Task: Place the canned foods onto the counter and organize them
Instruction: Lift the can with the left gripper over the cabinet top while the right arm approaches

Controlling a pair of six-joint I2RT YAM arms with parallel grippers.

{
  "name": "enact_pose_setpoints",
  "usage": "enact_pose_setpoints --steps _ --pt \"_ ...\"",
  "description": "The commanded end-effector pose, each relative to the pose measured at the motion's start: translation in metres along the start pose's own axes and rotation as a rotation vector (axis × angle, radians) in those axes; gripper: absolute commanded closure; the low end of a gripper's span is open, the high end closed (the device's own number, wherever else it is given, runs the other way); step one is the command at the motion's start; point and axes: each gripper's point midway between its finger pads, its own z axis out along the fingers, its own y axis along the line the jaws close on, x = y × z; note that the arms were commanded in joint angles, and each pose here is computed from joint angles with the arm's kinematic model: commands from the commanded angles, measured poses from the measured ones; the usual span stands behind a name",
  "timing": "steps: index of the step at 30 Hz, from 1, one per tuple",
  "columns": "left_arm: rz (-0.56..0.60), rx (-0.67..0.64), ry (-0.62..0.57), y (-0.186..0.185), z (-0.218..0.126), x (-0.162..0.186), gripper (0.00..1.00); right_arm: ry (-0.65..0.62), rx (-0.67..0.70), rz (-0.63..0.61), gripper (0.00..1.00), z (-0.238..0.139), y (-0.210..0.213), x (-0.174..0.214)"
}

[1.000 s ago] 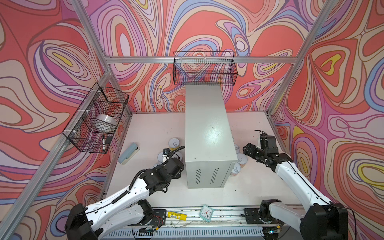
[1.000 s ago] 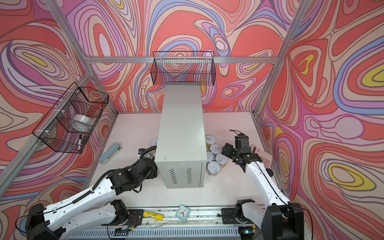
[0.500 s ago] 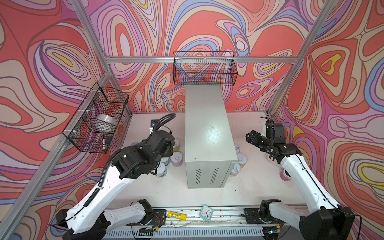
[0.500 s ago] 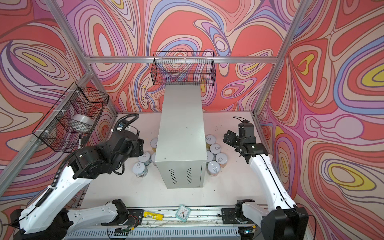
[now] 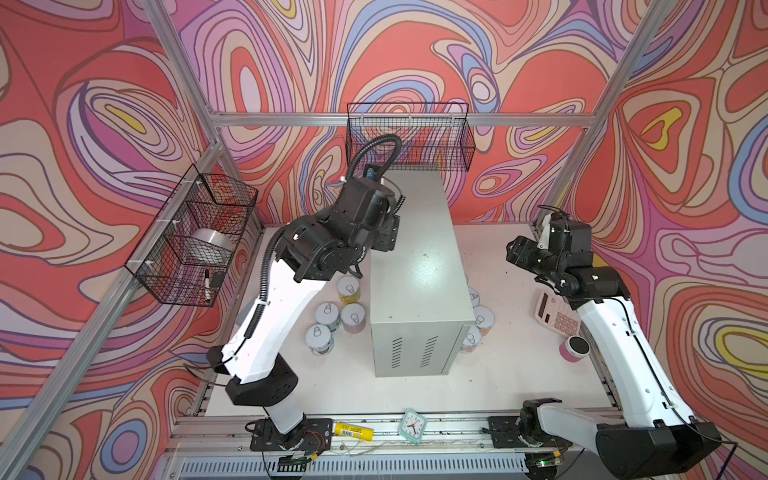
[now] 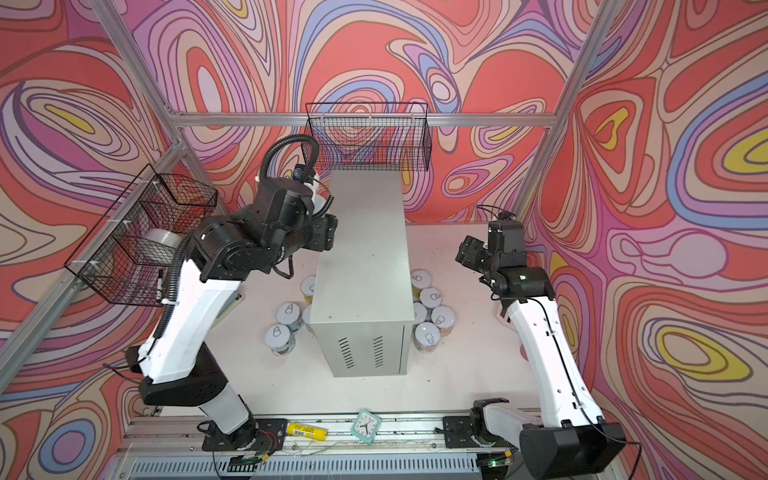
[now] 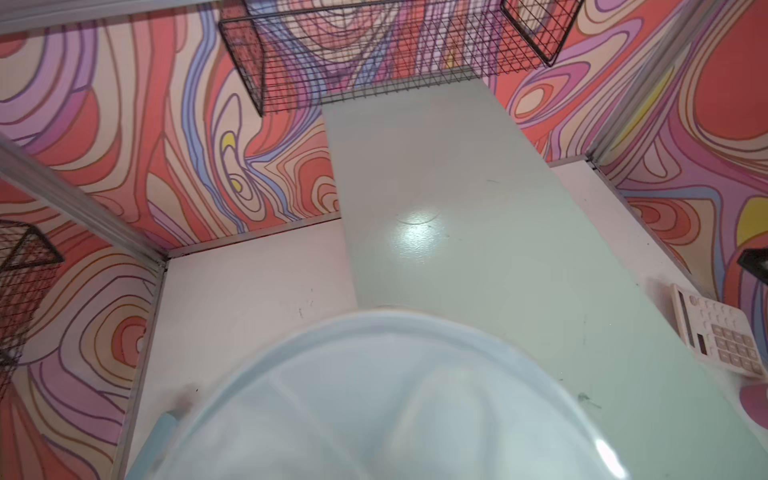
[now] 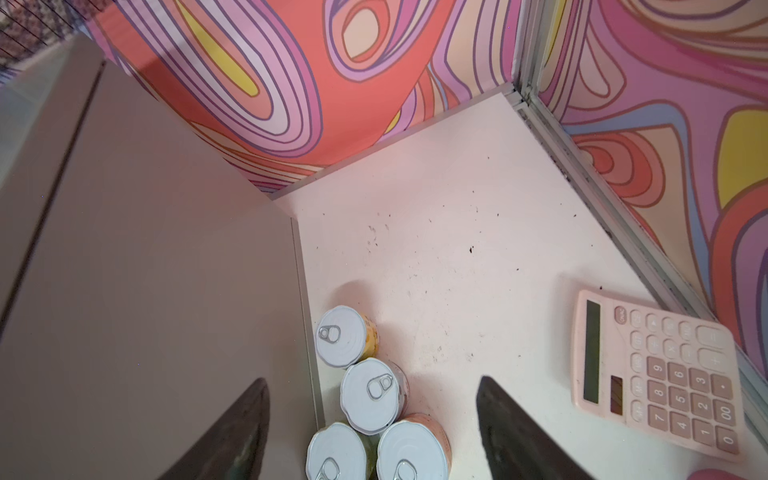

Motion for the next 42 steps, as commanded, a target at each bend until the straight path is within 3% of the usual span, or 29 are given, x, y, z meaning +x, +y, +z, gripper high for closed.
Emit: enact_pose_setpoints --steps 1,7,17,21,28,32,35,42 --pt "0.015 0.081 -0.015 -0.016 -0.002 -0.008 1.00 -0.048 -0.009 -0.034 0.20 -0.017 0.009 -0.022" --pt "0.016 0.123 -0.012 -0.035 0.014 -0.009 1.00 -0.097 -0.148 -0.071 0.30 -0.033 0.046 -0.047" --pt "0.013 0.131 0.007 -0.048 0.035 -0.008 1.00 -0.119 -0.309 -0.144 0.26 -0.058 0.106 -0.055" --pt "0.010 0.142 0.009 -0.054 0.043 -0.007 0.93 -0.107 -0.329 -0.169 0.27 -0.062 0.117 -0.049" --pt "0.002 0.138 0.012 -0.057 0.053 -0.007 0.59 -0.083 -0.377 -0.210 0.24 -0.069 0.135 -0.036" --pt "-0.009 0.146 0.007 -0.056 0.058 -0.010 0.29 -0.056 -0.427 -0.236 0.21 -0.070 0.147 -0.026" --pt "-0.019 0.161 0.004 -0.055 0.062 -0.012 0.16 -0.044 -0.446 -0.251 0.19 -0.070 0.154 -0.022" --pt "-0.034 0.223 -0.025 -0.060 0.067 -0.023 0.00 -0.036 -0.456 -0.263 0.16 -0.072 0.158 -0.017"
